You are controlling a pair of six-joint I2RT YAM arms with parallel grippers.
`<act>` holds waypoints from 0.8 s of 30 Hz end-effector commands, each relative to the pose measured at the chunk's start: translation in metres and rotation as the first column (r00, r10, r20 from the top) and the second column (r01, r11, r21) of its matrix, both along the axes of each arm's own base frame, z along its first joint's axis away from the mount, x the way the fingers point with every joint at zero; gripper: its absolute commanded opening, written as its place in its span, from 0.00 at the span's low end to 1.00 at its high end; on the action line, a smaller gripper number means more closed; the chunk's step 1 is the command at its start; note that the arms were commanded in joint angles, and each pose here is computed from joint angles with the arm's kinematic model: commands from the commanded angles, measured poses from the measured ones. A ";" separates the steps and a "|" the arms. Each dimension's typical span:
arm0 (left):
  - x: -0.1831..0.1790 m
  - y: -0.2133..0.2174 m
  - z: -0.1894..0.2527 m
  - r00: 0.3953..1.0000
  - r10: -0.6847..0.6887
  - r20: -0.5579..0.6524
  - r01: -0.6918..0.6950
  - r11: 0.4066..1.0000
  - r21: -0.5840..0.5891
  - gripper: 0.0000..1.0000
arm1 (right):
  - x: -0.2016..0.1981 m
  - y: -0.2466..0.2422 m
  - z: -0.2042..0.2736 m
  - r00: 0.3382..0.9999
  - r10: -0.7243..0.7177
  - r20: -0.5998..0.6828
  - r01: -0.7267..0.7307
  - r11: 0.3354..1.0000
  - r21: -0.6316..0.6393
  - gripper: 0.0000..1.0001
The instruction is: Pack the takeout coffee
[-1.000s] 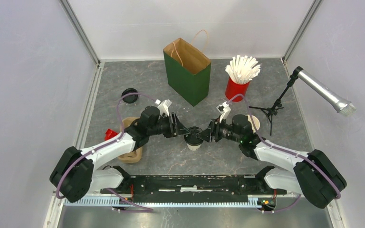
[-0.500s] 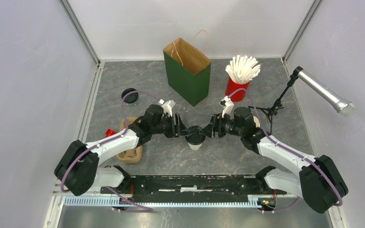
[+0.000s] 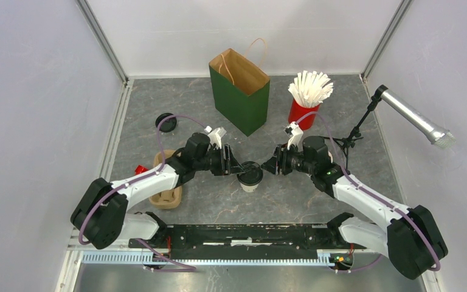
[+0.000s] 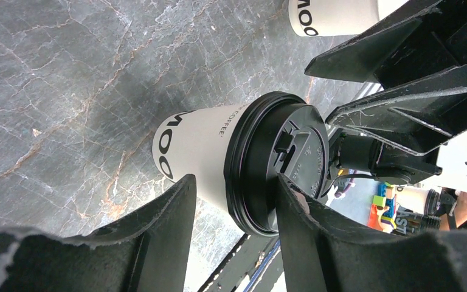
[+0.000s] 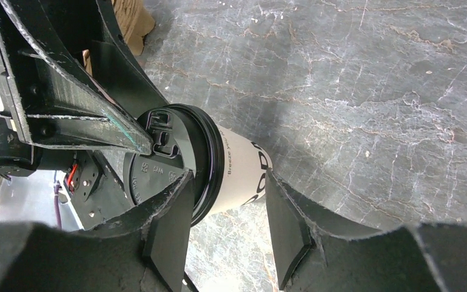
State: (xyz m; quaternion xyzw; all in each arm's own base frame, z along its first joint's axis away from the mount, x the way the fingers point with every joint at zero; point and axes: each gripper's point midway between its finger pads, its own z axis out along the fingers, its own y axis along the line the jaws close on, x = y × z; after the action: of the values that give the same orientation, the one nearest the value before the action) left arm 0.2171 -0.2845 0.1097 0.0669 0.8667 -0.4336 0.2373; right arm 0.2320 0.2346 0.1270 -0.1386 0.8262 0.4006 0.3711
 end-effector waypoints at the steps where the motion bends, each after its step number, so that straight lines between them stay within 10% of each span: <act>1: -0.002 0.006 -0.013 1.000 -0.016 0.022 0.015 0.999 0.046 0.56 | 0.008 0.000 0.010 0.999 -0.012 0.039 0.012 1.000 0.004 0.52; 24: -0.025 0.021 -0.073 0.996 0.070 -0.052 -0.060 0.982 0.179 0.48 | -0.057 -0.033 -0.114 0.980 -0.054 -0.192 0.032 0.993 -0.116 0.46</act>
State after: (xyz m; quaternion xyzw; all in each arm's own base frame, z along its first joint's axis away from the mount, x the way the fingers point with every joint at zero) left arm 0.2156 -0.2917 0.1066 0.0757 0.8524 -0.4442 0.2651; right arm 0.2253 0.2312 0.1050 -0.1053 0.8013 0.4327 0.3995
